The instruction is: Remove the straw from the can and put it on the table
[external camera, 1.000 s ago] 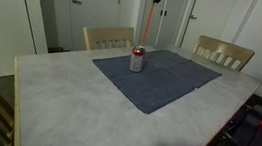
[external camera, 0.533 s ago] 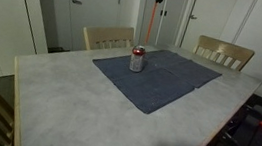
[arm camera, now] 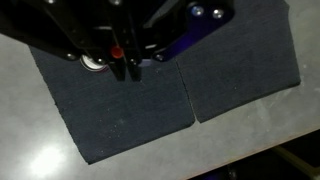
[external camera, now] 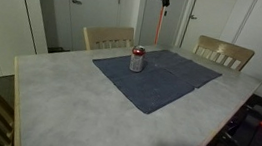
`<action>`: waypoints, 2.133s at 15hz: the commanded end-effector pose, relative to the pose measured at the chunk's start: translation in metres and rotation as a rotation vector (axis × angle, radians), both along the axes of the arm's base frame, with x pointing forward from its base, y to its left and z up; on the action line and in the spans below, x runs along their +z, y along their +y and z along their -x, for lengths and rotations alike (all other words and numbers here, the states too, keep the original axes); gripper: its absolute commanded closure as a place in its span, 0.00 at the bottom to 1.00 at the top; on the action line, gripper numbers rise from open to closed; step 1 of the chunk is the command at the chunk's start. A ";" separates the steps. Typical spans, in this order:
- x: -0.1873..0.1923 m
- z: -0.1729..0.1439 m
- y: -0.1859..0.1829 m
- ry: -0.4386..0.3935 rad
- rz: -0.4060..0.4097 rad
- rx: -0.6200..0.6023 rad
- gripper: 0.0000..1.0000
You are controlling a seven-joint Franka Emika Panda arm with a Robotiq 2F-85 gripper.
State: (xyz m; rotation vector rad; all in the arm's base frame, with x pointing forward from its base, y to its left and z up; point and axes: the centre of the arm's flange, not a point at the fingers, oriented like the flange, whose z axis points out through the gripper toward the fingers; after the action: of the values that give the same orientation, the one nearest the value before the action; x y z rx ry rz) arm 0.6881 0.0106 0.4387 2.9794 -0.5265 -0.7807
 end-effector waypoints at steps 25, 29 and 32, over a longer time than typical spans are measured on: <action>-0.146 0.013 -0.010 -0.326 0.020 0.395 0.59; -0.142 0.028 -0.008 -0.311 0.041 0.401 0.30; -0.127 0.037 -0.008 -0.297 0.064 0.394 0.08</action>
State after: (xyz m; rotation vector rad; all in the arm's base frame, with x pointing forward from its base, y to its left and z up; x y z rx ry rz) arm 0.6797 0.0031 0.2935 3.0336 0.0496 -0.3038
